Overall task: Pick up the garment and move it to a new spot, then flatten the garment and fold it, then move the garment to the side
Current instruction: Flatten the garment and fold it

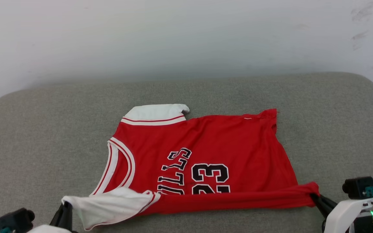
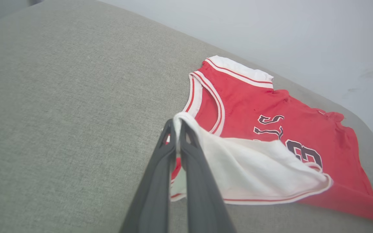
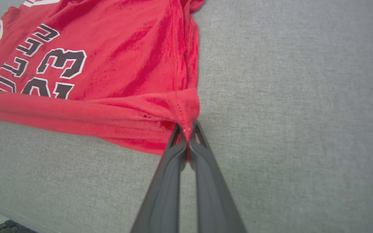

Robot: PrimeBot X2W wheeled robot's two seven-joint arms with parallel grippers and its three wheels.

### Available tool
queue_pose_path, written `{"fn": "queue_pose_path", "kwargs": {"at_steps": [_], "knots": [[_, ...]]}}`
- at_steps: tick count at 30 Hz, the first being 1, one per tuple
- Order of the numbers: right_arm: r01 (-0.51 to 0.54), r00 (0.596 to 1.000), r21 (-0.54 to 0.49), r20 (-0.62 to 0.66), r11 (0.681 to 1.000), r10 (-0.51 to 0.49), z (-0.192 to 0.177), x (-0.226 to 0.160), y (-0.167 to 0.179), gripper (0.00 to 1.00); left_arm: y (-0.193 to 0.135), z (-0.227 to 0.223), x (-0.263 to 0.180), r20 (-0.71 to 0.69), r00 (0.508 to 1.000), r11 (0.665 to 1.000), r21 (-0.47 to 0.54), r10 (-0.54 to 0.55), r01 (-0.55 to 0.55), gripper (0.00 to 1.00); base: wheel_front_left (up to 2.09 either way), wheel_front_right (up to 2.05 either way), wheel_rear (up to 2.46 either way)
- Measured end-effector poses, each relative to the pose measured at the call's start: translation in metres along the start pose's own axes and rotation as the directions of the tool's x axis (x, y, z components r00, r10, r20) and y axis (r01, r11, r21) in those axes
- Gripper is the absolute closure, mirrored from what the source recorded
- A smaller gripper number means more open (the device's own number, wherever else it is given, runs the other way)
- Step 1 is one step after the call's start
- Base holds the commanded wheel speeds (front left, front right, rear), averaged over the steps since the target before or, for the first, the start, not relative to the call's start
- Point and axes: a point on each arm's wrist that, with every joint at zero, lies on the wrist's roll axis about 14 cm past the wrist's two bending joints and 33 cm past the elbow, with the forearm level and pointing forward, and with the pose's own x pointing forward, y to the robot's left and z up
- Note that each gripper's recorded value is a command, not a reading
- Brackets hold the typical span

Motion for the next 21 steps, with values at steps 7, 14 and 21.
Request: {"fn": "queue_pose_path", "kwargs": {"at_steps": [7,14,21], "knots": [[-0.017,1.0,-0.043,0.004,0.999,0.017,0.035,0.03,0.013,1.0,-0.032,0.012,0.055,0.025,0.995,0.995,0.047,-0.092,0.091,1.0,0.0,0.0,0.0],[-0.018,0.998,-0.056,-0.069,0.998,0.014,0.032,0.064,0.012,1.0,-0.037,-0.012,0.103,-0.063,0.993,0.994,0.044,-0.099,0.102,1.0,0.0,0.0,0.0],[-0.007,0.989,-0.029,-0.147,1.0,0.003,0.001,0.083,0.008,0.55,-0.03,-0.069,0.122,-0.263,0.961,0.996,0.005,-0.081,0.086,0.51,0.0,0.0,0.0]]}}
